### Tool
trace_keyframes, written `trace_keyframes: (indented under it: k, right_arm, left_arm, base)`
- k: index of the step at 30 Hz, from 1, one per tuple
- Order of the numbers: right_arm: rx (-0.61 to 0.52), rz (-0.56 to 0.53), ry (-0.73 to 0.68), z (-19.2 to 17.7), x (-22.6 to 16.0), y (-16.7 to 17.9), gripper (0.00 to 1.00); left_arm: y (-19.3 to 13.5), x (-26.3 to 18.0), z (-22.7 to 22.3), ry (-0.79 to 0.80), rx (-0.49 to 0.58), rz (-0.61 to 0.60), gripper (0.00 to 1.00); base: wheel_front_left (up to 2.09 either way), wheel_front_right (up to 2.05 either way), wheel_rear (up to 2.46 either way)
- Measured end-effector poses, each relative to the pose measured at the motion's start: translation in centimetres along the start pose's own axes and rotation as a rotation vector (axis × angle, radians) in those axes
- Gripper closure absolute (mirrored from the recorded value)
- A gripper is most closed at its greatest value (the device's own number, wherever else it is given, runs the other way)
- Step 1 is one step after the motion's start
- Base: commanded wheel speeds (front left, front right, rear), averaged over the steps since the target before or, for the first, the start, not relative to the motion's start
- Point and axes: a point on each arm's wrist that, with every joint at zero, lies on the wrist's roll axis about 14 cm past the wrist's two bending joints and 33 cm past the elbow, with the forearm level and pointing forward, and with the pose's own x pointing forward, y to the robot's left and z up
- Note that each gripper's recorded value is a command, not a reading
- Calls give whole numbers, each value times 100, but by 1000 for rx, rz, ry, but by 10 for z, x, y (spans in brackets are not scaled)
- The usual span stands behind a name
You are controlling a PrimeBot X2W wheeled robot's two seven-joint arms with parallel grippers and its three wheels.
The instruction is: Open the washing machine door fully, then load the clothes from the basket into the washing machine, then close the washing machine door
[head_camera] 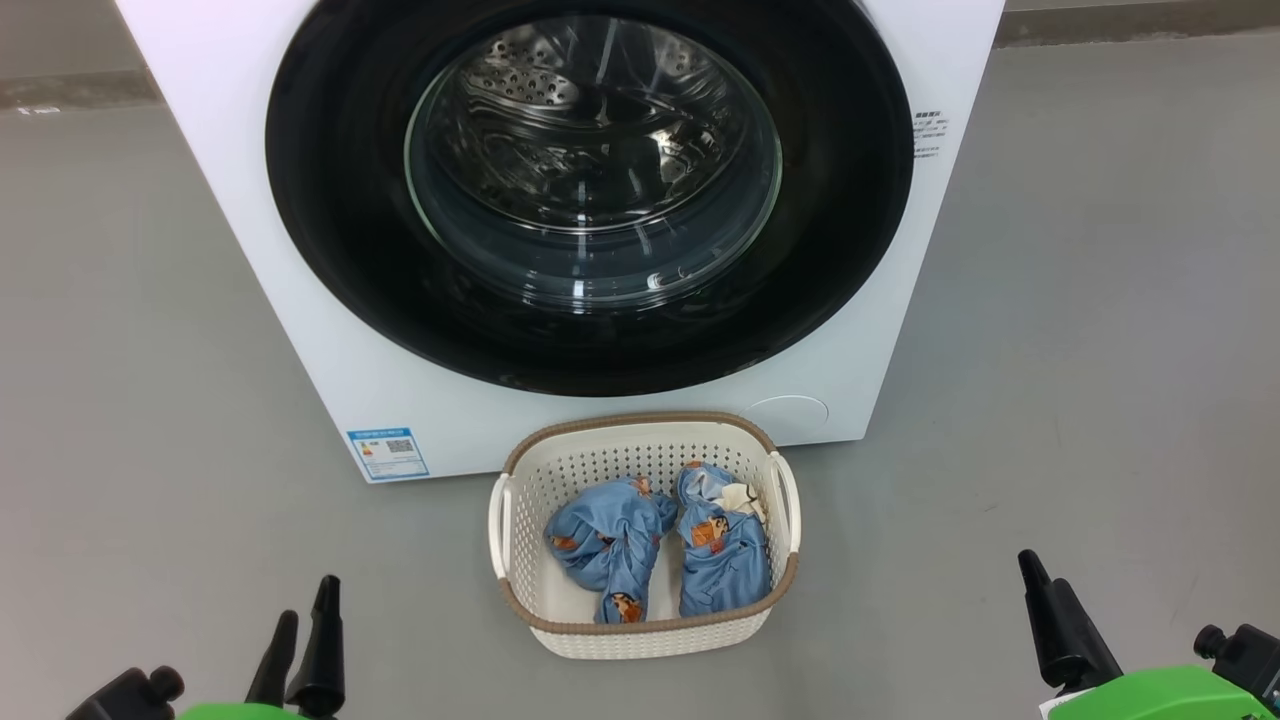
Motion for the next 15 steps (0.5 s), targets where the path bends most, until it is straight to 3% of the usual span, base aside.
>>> trace_keyframes:
  k: [15]
  right_arm:
    - [-170,22,7,-2,-1,1,0]
  left_arm:
    - [-6,-1,2,-19,181,-30,0]
  base:
    - [0,0,0]
